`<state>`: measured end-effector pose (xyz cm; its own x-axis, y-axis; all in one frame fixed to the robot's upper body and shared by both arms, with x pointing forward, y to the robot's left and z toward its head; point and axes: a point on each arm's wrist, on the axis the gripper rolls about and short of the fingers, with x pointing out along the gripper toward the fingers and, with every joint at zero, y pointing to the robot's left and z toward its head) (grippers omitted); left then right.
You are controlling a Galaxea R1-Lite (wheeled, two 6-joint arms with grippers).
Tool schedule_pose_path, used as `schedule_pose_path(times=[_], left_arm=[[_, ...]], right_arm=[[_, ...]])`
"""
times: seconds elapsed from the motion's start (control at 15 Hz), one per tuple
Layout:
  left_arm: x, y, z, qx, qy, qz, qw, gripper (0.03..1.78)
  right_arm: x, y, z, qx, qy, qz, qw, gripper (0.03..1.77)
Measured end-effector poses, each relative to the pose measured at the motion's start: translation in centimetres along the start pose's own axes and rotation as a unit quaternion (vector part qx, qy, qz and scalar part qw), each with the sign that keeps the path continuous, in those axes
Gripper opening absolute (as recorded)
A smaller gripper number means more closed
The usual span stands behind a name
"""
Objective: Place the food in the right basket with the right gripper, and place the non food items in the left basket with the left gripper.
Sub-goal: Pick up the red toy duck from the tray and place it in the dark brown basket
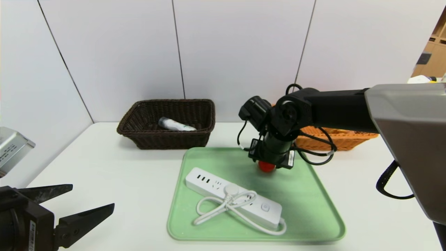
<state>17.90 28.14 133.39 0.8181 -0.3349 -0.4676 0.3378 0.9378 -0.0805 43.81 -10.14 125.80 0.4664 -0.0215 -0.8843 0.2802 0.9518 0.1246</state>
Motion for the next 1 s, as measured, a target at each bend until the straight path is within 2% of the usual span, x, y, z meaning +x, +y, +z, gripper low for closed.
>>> schedule_pose_path(times=[0.2,0.67,1.0], left_arm=[[0.0,0.0,0.0,-0.001,-0.001,0.000,1.0000,1.69],[-0.4,0.1,0.1,-0.002,-0.009,0.001,1.0000,1.69],[-0.4,0.1,-0.1,-0.002,-0.006,0.002,1.0000,1.69]], right_arm=[[0.2,0.1,-0.1,-0.001,0.001,0.000,1.0000,0.76],[0.0,0.3,-0.3,-0.003,0.003,0.002,1.0000,0.72],[-4.6,1.1,-0.4,-0.010,-0.026,0.060,0.9978,0.70]])
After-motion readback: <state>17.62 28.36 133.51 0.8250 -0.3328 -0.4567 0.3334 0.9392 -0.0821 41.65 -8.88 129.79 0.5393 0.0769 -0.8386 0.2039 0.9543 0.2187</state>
